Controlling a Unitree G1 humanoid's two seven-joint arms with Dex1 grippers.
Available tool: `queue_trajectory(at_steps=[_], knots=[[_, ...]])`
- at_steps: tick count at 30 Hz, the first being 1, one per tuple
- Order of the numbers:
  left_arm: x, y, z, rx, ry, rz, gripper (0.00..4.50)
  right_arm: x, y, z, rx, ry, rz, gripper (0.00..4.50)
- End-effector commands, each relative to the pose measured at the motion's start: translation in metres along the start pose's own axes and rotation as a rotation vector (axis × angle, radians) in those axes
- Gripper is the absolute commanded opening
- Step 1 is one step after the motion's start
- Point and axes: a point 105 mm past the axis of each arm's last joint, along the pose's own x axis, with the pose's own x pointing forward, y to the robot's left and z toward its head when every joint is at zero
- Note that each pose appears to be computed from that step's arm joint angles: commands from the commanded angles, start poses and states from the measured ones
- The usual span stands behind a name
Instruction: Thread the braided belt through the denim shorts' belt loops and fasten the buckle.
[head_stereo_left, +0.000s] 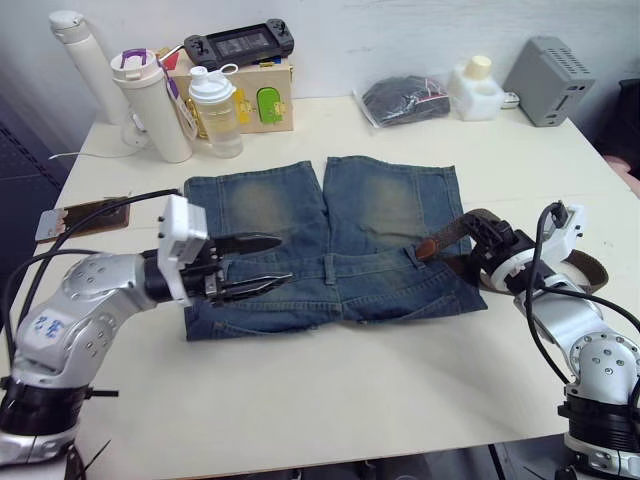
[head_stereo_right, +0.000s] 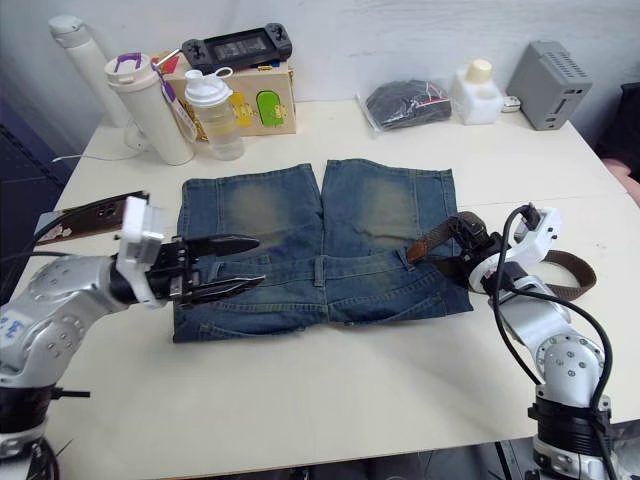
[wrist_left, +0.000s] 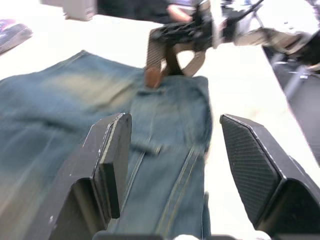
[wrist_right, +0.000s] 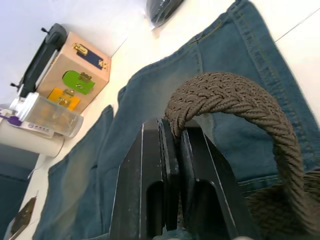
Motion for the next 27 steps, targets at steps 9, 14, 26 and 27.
queue_trajectory(at_steps=[9,14,26,27], knots=[[0.025,-0.006,-0.003,0.037,-0.021,-0.1,3.14,-0.006,0.0,0.015,-0.031,-0.072,0.009,0.0],[0.025,-0.007,-0.008,0.039,-0.015,-0.083,3.14,-0.009,-0.001,0.021,-0.054,-0.085,0.003,0.0],[0.017,0.0,-0.013,0.041,-0.002,-0.031,3.14,-0.018,-0.014,0.029,-0.15,-0.093,-0.04,0.0],[0.018,0.0,-0.013,0.041,-0.003,-0.03,3.14,-0.017,-0.014,0.026,-0.164,-0.08,-0.036,0.0]])
